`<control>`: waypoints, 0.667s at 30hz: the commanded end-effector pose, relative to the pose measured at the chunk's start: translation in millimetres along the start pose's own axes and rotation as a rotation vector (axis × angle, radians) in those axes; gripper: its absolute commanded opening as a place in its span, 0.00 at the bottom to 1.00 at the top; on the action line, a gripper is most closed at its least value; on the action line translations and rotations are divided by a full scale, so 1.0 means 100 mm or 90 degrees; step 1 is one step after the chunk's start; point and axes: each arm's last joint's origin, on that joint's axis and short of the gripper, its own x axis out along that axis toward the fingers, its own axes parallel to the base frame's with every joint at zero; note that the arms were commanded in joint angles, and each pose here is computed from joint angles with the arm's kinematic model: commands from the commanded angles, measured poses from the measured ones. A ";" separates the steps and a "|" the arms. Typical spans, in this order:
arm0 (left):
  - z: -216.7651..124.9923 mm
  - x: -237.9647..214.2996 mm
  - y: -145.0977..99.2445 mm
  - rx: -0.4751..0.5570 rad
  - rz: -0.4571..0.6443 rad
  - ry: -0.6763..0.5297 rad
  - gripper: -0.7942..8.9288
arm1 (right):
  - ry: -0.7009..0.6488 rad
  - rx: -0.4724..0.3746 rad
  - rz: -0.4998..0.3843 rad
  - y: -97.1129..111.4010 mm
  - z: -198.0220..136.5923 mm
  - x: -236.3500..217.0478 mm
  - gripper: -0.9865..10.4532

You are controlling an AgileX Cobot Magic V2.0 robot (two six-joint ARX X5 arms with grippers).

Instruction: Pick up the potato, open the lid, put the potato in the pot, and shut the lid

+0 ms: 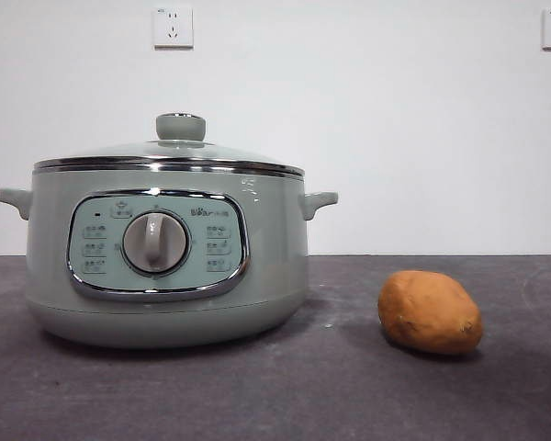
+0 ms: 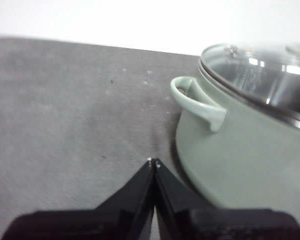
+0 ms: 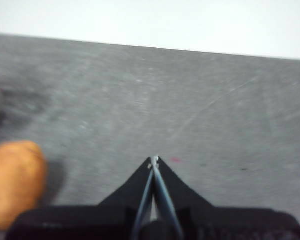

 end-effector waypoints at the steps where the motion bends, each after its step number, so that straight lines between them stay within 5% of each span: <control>1: -0.04 0.01 0.01 -0.152 0.000 0.004 0.08 | 0.010 0.249 0.032 0.02 -0.04 0.01 0.09; 4: -0.04 0.01 0.01 -0.180 0.000 0.003 0.08 | 0.012 0.401 0.028 0.02 -0.04 0.01 0.09; 6: -0.04 0.01 0.01 -0.180 0.000 0.002 0.08 | 0.013 0.438 0.026 0.01 -0.04 0.01 0.09; 20: 0.09 -0.03 -0.07 -0.166 -0.113 0.011 0.08 | 0.020 0.408 0.063 0.02 0.12 -0.03 0.08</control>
